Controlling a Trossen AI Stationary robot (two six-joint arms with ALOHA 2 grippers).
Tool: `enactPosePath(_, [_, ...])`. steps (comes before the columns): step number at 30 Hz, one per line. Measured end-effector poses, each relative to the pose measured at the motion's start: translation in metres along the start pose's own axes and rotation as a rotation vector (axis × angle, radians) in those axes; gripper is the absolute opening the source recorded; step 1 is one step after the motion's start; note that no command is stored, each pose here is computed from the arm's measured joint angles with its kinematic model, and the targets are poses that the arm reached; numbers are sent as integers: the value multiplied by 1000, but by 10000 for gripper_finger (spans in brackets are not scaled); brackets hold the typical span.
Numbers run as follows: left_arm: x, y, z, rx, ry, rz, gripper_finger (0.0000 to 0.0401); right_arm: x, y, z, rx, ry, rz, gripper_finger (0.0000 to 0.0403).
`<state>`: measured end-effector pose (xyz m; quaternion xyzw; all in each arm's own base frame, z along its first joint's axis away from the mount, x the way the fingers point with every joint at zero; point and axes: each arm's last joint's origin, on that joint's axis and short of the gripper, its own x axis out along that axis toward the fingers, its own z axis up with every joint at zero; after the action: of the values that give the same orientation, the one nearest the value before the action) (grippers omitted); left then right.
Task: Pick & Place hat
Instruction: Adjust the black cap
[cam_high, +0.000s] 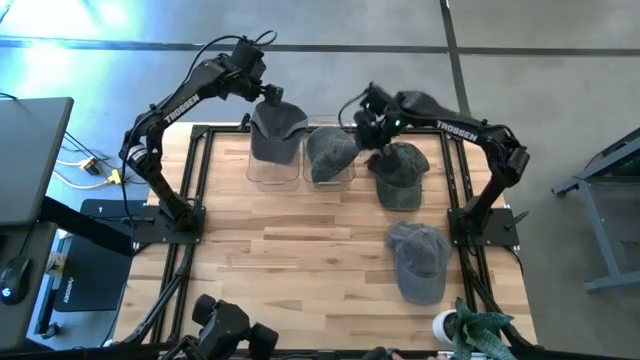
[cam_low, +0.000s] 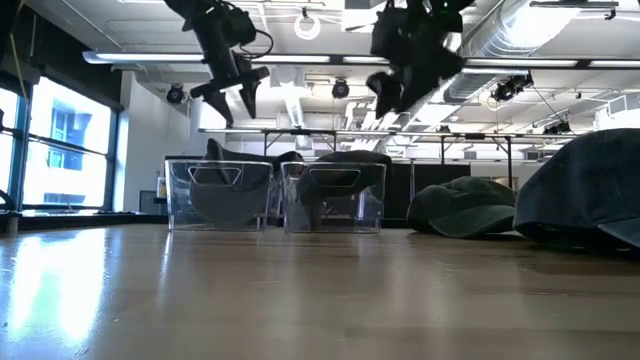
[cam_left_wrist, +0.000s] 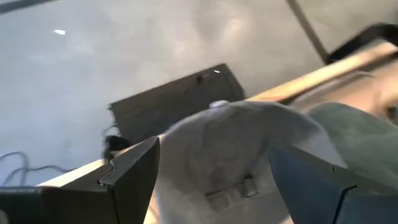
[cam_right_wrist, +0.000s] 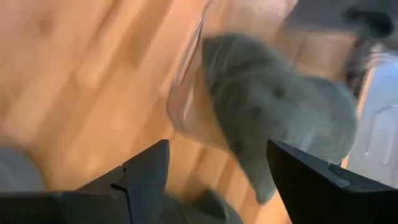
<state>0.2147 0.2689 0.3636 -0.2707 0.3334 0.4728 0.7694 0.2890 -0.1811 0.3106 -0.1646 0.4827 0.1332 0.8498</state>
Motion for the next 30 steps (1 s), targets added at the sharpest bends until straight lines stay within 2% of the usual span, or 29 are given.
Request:
enactPosePath(3, [0, -2, 2, 18, -12, -46, 292, 27, 7, -7, -99, 177, -97, 271])
enactPosePath(6, [0, -2, 2, 56, -16, -53, 292, 49, 9, -12, -136, 284, -228, 266])
enactPosePath(9, [0, -2, 3, 81, -22, -54, 292, 62, 8, -14, -129, 290, -336, 257])
enactPosePath(15, [0, -3, 4, 103, -31, -61, 292, 70, 6, -14, -54, 198, -396, 230])
enactPosePath(19, [0, -3, 5, 104, -43, -64, 292, 69, 2, -10, -19, 124, -433, 181])
enactPosePath(24, [0, -3, 7, 101, -62, -69, 292, 69, 0, -9, 25, 58, -412, 77])
enactPosePath(27, [0, -3, 7, 100, -62, -67, 292, 68, -2, -11, 100, 32, -403, 16])
enactPosePath(30, [0, -3, 7, 98, -62, -67, 292, 60, -8, -11, 225, 6, -428, 16])
